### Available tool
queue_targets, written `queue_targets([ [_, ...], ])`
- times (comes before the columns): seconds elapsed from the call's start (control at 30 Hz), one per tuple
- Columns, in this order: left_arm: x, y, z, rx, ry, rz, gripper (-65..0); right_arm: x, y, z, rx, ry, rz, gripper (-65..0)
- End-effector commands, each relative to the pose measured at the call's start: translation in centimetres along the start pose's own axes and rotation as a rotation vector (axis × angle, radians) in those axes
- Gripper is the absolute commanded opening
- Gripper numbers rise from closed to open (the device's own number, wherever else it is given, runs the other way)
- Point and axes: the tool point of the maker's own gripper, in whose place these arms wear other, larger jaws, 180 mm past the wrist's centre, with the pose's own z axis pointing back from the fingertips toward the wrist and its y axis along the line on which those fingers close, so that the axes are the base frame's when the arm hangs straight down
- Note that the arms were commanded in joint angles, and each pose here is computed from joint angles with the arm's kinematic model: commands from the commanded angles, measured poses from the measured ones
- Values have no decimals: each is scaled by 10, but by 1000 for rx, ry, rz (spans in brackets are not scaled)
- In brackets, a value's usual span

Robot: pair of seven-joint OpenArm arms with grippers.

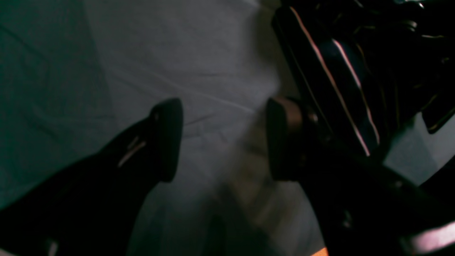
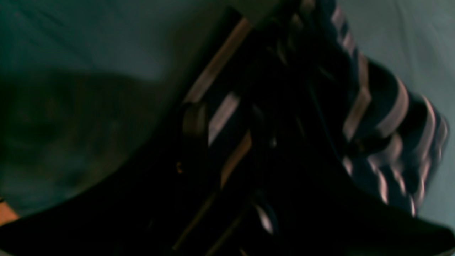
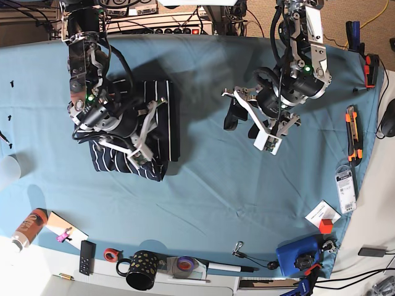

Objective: Layout the t-shirt on the table in an organized manner, then fold the t-shirt properly
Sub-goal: 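Fold the held end over the shirt with the right gripper, then lower the left gripper onto the folded stack and grasp its edge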

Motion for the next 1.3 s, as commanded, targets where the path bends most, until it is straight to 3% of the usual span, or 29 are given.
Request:
queue_targets([
  [0.0, 14, -5, 3, -16, -51, -8, -286, 21, -5, 7, -12, -77, 19, -444],
  [0.13, 14, -5, 3, -16, -51, -8, -286, 48, -28, 24, -97, -154, 46, -444],
  [0.2, 13, -5, 3, -16, -50, -8, -286, 61, -59, 43, -225, -199, 47, -444],
  [0.27, 13, -5, 3, -16, -50, -8, -286, 63, -99, 65, -373, -225, -18, -444],
  [0.37, 10, -4, 3, -14, -44, -6, -286, 41, -149, 99, -541, -214, -132, -444],
  [0.5, 11, -5, 3, -14, -50, -6, -286, -9, -183, 130, -657, -125, -249, -447],
  [0.53, 13, -4, 3, -13, -57, -6, -286, -20, -187, 134, -672, -101, -266, -465],
  [0.6, 16, -4, 3, -14, -75, -6, -286, -39, -191, 139, -688, -59, -284, -577],
  [0.63, 17, -5, 3, -14, -82, -6, -286, -46, -190, 140, -689, -44, -284, -649],
  [0.83, 18, -5, 3, -15, -86, -5, -286, -57, -173, 125, -601, -51, -264, -650],
  [1.0, 19, -5, 3, -14, -90, -6, -286, -53, -132, 94, -366, -57, -250, -650],
  [1.27, 27, -5, 4, -14, -134, -5, -286, -66, -37, 40, -50, 73, -127, -650],
])
